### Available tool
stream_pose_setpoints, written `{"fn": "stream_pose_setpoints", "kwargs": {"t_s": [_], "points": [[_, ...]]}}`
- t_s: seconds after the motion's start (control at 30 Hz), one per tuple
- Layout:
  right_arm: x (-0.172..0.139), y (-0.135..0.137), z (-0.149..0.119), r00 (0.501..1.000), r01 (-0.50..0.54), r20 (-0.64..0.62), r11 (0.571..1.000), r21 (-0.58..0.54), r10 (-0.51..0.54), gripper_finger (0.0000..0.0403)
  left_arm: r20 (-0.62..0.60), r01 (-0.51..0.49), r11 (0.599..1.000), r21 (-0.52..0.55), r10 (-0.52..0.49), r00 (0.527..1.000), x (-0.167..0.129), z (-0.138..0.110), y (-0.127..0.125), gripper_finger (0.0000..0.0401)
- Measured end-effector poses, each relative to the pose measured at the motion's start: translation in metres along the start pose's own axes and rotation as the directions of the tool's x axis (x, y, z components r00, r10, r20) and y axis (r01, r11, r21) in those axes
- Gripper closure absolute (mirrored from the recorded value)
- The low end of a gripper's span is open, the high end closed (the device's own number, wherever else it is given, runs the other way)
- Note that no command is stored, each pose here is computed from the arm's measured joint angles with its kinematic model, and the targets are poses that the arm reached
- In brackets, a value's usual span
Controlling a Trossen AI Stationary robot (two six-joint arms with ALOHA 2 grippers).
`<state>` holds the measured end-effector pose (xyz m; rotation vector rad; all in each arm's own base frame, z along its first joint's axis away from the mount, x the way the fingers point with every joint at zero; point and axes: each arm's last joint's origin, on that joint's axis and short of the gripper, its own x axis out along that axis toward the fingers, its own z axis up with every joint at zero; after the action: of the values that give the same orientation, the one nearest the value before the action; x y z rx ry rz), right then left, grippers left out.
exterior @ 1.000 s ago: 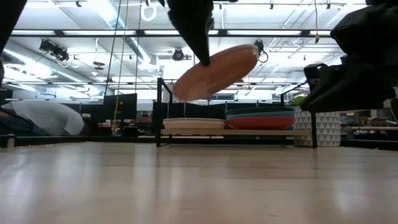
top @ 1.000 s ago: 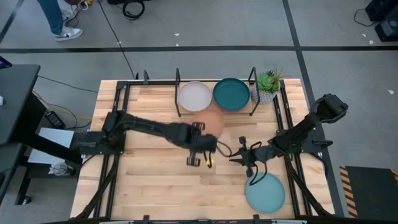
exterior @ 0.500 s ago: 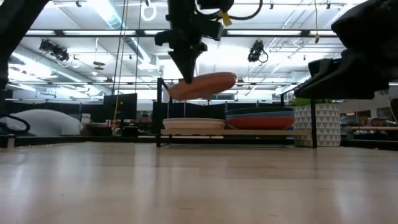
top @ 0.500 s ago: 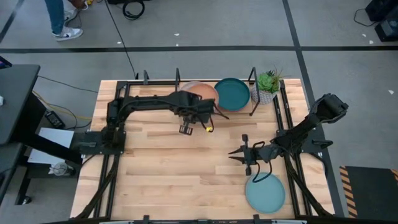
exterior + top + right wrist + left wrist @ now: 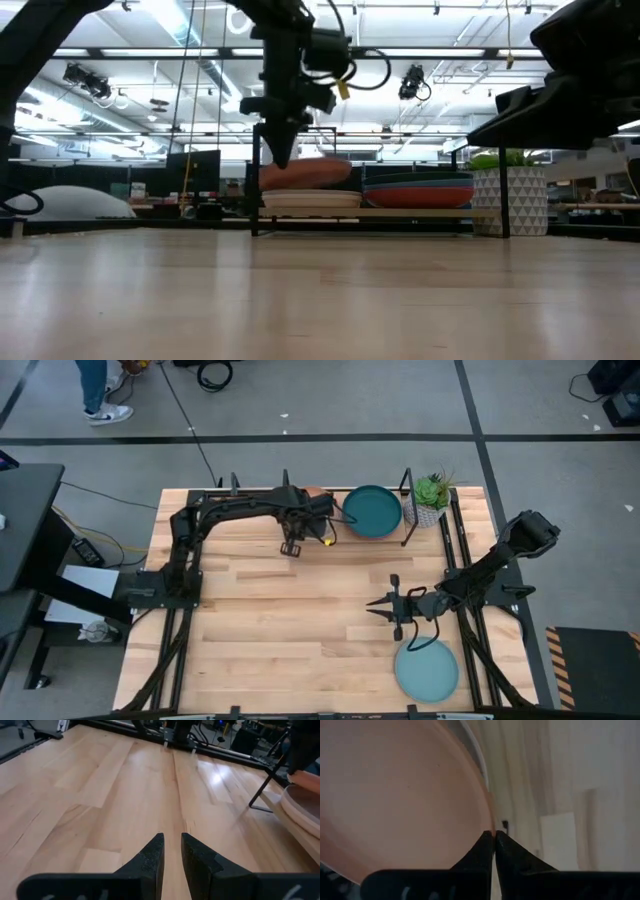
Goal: Place and stack plates onto a shelf
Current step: Stack the brown plate on the grey plate on the shelf, then stack the light blue plate on the brown plate on the shelf
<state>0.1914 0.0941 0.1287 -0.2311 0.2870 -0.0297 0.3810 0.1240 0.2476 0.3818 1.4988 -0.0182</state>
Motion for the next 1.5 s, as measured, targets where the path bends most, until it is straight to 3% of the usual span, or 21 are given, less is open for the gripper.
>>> {"fn": "stream_pose_setpoints", "kwargs": {"t_s": [0.37, 0.87, 1.07, 1.2, 1.37, 1.5], "points": [[0.000, 0.000, -0.002, 1.000, -0.001, -0.022, 1.000, -0.001, 0.001, 0.0331, 0.011, 0.002, 1.000, -0.009, -0.002, 1.000, 0.014, -0.002, 0.000, 0.0387], [0.000, 0.000, -0.002, 1.000, 0.001, -0.017, 1.000, -0.002, -0.001, 0.0331, 0.093, -0.054, 0.998, 0.027, 0.052, 0.994, 0.013, 0.010, -0.001, 0.0330], [0.000, 0.000, -0.002, 1.000, 0.003, -0.018, 1.000, -0.002, -0.003, 0.0331, 0.062, -0.098, 0.995, 0.023, 0.096, 0.993, 0.003, 0.011, -0.010, 0.0326], [0.000, 0.000, -0.001, 1.000, 0.007, -0.013, 1.000, 0.001, -0.007, 0.0331, -0.042, -0.169, 0.985, -0.034, 0.168, 0.985, 0.002, 0.005, -0.010, 0.0326], [0.000, 0.000, 0.000, 1.000, -0.007, -0.003, 1.000, 0.007, 0.007, 0.0331, -0.056, -0.177, 0.964, -0.197, 0.169, 0.984, 0.004, -0.002, -0.001, 0.0326], [0.000, 0.001, 0.001, 1.000, -0.021, 0.008, 1.000, 0.013, 0.021, 0.0331, -0.051, -0.155, 0.958, -0.241, 0.147, 0.988, 0.004, -0.002, -0.002, 0.0326]]}}
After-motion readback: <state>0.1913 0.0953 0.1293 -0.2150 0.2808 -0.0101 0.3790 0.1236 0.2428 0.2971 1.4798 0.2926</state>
